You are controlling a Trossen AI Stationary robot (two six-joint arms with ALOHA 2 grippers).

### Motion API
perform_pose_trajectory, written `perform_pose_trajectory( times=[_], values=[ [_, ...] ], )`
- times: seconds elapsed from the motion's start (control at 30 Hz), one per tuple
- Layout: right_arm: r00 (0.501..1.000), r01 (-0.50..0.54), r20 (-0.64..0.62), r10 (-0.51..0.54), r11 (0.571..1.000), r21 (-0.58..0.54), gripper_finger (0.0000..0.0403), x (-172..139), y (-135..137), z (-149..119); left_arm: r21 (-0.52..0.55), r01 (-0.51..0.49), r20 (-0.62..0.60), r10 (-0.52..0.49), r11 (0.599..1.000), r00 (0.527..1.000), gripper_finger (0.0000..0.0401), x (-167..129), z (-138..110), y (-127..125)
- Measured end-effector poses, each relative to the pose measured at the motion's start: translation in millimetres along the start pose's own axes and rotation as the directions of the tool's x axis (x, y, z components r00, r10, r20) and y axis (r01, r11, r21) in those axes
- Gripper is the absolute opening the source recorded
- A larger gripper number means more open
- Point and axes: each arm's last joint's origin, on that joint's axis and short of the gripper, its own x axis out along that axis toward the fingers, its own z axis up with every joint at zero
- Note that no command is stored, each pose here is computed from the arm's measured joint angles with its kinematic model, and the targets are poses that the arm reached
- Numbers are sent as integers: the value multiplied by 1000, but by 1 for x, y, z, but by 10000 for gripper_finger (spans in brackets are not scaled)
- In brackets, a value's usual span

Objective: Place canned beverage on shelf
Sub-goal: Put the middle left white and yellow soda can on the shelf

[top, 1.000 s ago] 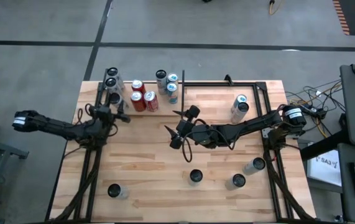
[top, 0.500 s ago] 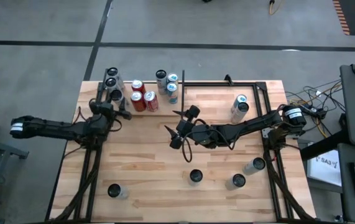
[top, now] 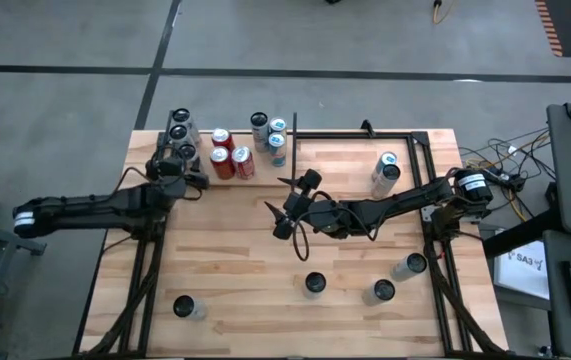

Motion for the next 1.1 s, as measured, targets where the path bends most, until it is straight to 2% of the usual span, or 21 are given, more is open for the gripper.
perform_pose_trajectory(
  times=[0.27, 0.57, 0.7, 1.1],
  values=[
    [1000, 0, 0, 0, 1000, 0, 326, 0, 0, 0, -13, 27, 15, -27, 1000, 1000, 242, 0, 2, -2],
    [1000, 0, 0, 0, 1000, -1, 326, 0, 0, 0, -28, 18, 29, -17, 999, 999, 302, 0, 3, -2],
    [1000, 0, 0, 0, 1000, -1, 326, 0, 0, 0, -32, 20, 33, -19, 999, 999, 313, 0, 5, -3],
    [1000, 4, -1, -4, 1000, -9, 326, 0, 0, 0, 53, 32, 65, -35, 998, 997, 315, -12, 55, -3]
  ],
)
